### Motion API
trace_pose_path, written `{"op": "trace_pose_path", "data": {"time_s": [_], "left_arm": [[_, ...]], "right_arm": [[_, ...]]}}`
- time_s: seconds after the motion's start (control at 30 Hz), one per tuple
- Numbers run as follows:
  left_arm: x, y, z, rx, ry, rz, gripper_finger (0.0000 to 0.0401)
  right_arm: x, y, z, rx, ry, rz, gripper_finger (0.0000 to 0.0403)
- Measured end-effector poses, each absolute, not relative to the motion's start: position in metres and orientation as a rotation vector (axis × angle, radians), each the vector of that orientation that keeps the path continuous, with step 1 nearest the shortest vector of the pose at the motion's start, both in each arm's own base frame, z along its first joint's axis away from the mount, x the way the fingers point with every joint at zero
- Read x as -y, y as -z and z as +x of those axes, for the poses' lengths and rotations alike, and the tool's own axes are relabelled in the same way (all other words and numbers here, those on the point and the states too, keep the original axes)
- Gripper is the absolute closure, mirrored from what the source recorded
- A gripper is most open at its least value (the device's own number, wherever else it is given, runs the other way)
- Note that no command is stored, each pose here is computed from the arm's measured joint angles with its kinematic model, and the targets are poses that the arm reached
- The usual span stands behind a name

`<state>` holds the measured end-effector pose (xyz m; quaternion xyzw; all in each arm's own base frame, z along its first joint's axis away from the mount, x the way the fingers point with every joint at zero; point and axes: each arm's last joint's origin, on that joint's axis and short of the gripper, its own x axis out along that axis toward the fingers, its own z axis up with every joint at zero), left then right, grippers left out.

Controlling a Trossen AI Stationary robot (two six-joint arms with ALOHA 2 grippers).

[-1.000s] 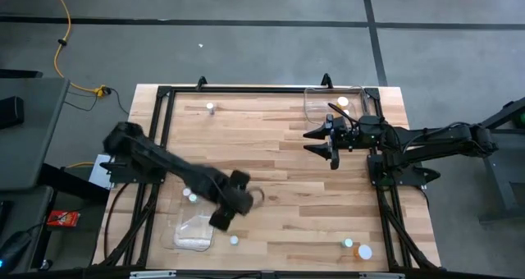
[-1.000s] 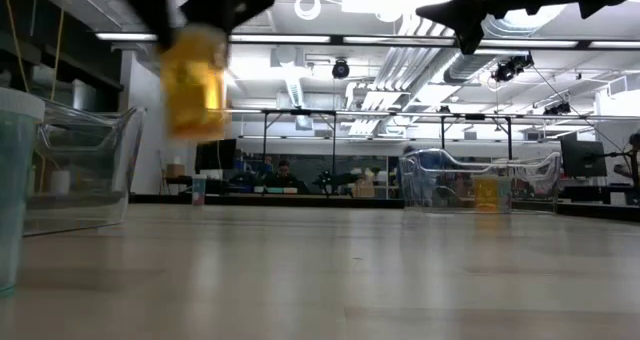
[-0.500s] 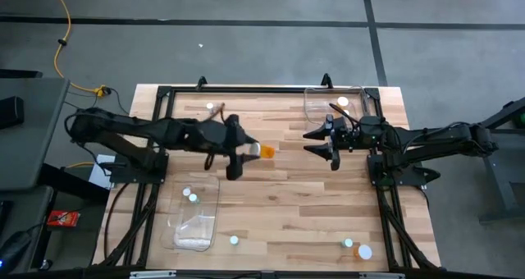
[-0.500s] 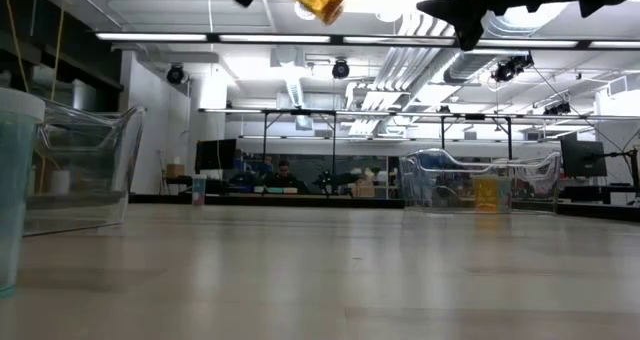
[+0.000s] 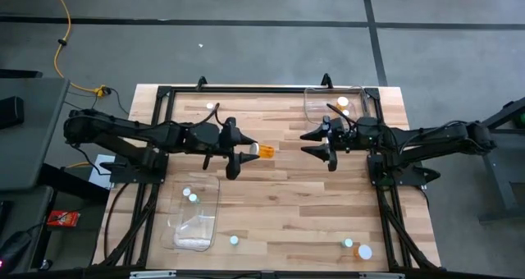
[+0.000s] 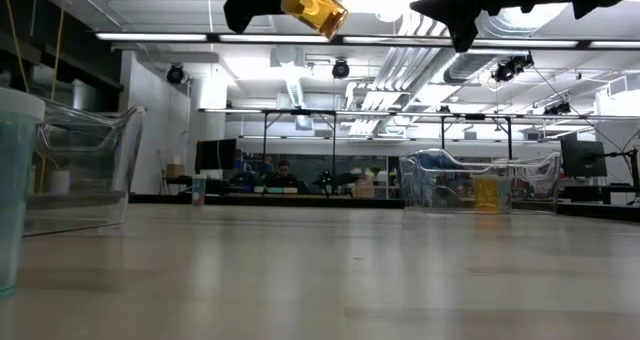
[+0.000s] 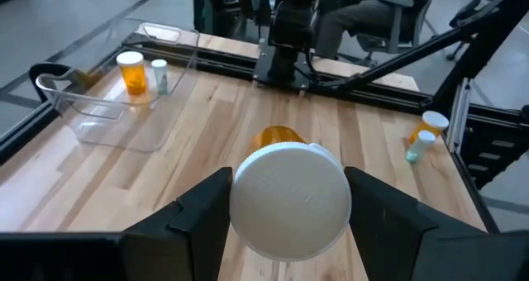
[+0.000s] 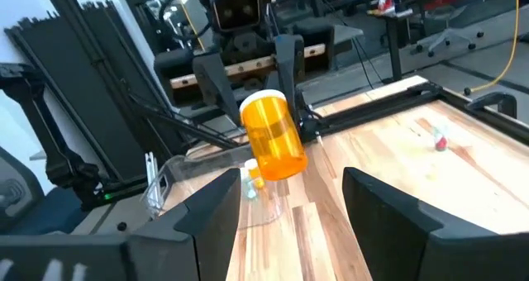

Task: Pick and place medicine bottles into bin by pill shape (circle, oval)
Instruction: Put the large orange capsule bottle into the top transparent bin

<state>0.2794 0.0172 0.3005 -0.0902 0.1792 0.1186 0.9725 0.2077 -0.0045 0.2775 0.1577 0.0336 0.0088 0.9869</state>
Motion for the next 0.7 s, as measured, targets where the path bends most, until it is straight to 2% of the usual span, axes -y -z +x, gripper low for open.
{"op": "trace_pose_path", "data": {"time_s": [0.33, 0.7], "left_arm": [[-0.034, -0.295, 0.276, -0.417, -0.254, -0.208, 0.0204], [-0.050, -0.294, 0.272, -0.459, -0.202, -0.238, 0.0204]], "right_arm": [[0.007, -0.290, 0.243, -0.153, -0.010, 0.209, 0.0197], [0.010, -0.296, 0.248, -0.156, 0.008, 0.296, 0.0197]]}}
